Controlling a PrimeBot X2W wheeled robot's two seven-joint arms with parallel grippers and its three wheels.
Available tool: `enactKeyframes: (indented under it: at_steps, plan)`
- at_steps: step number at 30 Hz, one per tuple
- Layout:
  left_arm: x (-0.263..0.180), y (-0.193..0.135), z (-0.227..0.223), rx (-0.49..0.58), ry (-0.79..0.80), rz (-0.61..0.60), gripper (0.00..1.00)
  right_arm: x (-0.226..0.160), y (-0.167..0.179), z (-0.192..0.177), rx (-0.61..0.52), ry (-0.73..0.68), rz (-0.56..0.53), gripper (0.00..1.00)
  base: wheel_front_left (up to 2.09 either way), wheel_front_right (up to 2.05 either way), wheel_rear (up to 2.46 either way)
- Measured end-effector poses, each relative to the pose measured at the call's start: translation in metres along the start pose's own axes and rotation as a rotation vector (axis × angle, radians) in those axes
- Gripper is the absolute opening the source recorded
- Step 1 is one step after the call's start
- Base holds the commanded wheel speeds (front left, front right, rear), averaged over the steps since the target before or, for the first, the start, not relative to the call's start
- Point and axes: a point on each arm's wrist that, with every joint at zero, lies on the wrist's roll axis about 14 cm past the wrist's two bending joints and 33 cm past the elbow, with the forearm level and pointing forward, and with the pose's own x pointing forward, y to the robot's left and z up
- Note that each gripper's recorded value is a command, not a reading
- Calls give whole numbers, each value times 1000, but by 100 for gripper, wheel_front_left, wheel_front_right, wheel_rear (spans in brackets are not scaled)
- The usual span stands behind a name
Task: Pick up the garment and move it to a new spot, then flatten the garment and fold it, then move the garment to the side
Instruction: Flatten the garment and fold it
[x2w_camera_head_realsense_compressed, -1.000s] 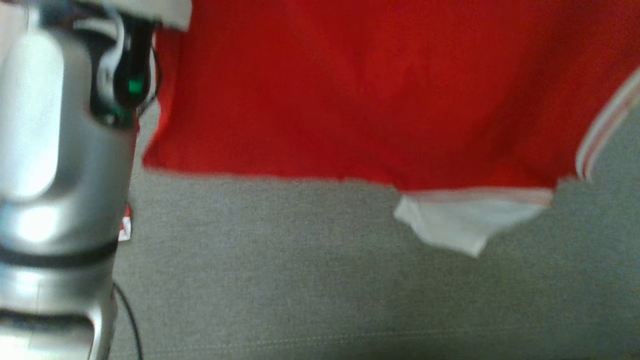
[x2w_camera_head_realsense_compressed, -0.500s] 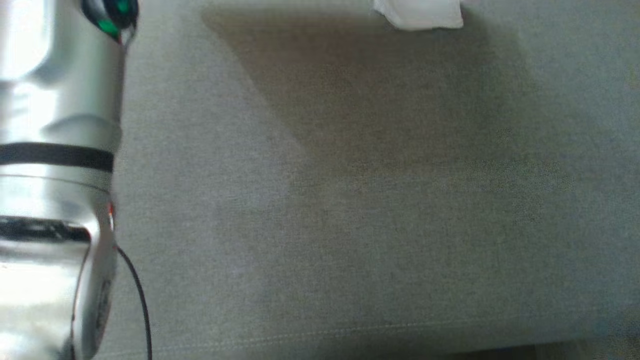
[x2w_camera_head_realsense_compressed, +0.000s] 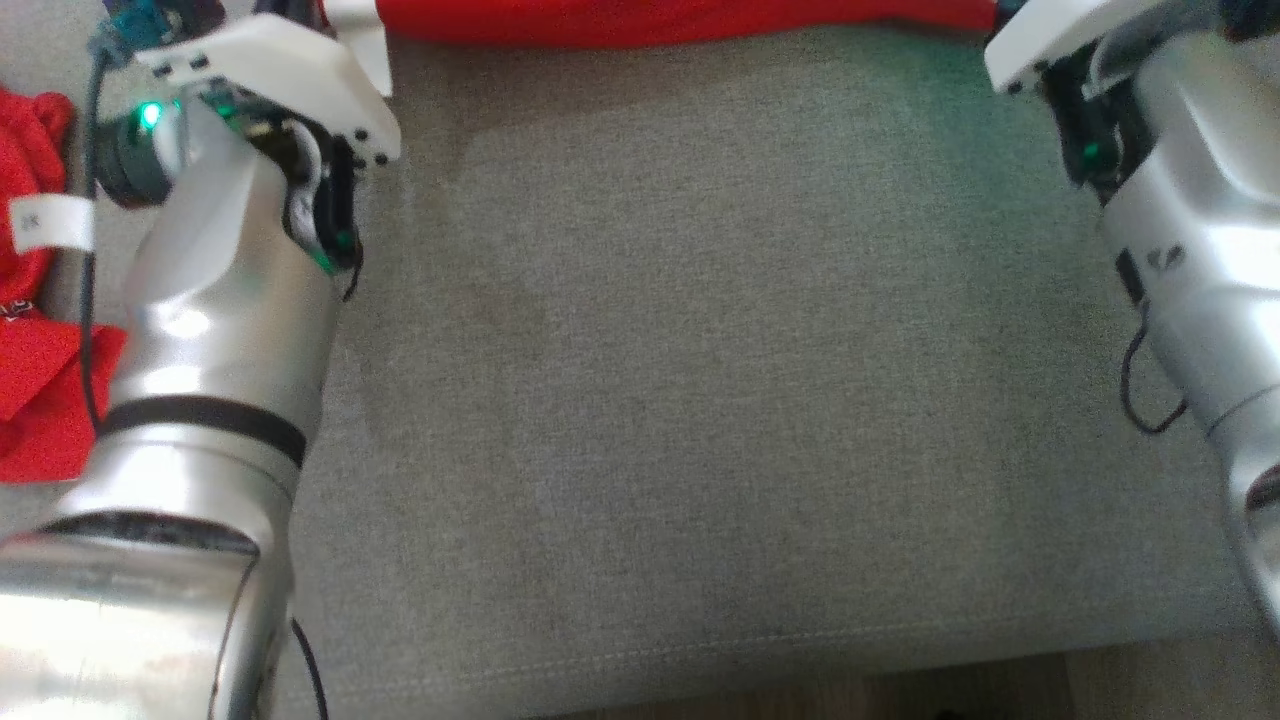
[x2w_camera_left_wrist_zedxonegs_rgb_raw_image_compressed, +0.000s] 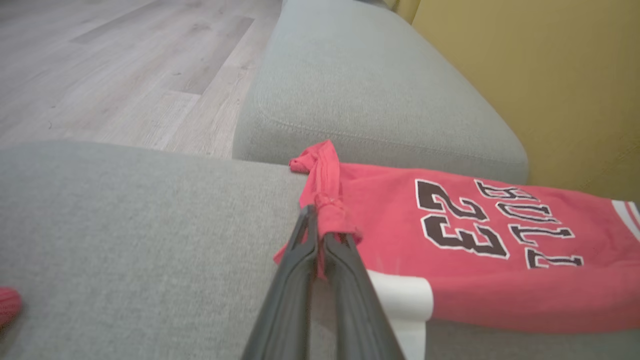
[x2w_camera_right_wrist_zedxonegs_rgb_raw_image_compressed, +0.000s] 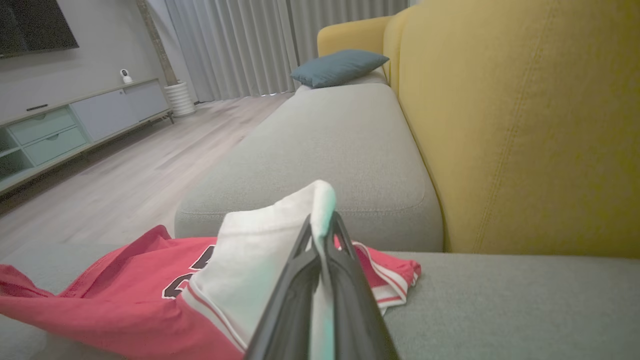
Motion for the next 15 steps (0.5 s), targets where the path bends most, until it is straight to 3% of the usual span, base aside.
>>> enactKeyframes:
  at_steps: [6, 15]
  plan:
    - [-22, 8, -28, -41, 39, 25, 0, -34, 12, -28, 93, -3, 24, 0, 0, 0, 0]
    - [-108, 24, -74, -111, 57, 51, 0, -149, 24, -82, 135, 46, 10, 0, 0, 0, 0]
